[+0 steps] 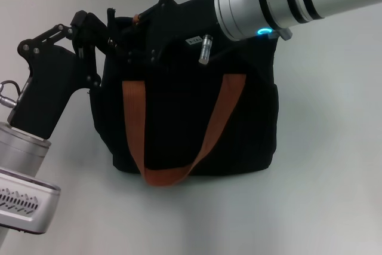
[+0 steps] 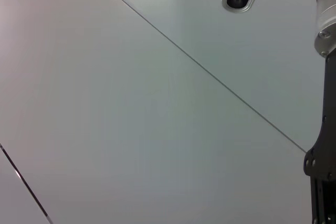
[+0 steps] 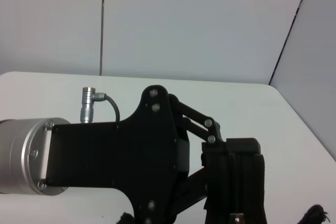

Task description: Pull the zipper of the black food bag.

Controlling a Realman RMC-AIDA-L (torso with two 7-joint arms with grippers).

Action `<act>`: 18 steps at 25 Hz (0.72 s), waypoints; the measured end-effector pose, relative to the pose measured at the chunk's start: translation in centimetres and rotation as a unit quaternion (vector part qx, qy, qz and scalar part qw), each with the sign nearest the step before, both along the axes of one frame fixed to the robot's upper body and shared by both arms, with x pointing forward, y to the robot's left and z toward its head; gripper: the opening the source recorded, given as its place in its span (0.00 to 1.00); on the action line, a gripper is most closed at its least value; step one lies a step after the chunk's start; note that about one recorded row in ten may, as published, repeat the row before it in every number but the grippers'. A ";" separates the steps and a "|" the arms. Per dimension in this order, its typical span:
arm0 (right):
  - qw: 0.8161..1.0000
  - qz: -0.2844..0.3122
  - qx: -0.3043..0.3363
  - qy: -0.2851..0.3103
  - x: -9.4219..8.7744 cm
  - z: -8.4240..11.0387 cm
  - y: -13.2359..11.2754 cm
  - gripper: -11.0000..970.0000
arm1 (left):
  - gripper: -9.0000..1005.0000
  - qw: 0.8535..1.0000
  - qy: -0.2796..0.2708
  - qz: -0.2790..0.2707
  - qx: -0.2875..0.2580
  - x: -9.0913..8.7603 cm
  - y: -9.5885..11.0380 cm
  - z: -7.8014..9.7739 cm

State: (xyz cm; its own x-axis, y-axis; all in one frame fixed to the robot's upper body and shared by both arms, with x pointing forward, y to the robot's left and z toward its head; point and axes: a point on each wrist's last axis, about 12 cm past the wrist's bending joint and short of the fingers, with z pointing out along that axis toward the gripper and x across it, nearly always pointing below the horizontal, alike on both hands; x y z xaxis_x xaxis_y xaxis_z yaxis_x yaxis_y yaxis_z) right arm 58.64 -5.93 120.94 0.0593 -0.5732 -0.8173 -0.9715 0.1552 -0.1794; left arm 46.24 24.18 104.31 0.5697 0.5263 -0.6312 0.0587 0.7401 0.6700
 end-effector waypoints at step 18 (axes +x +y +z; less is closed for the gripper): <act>1.000 0.018 -0.009 -0.013 -0.1 0.0 0.0 0.07 | 0.05 1.000 0.002 -0.001 0.001 0.0 0.0 0.0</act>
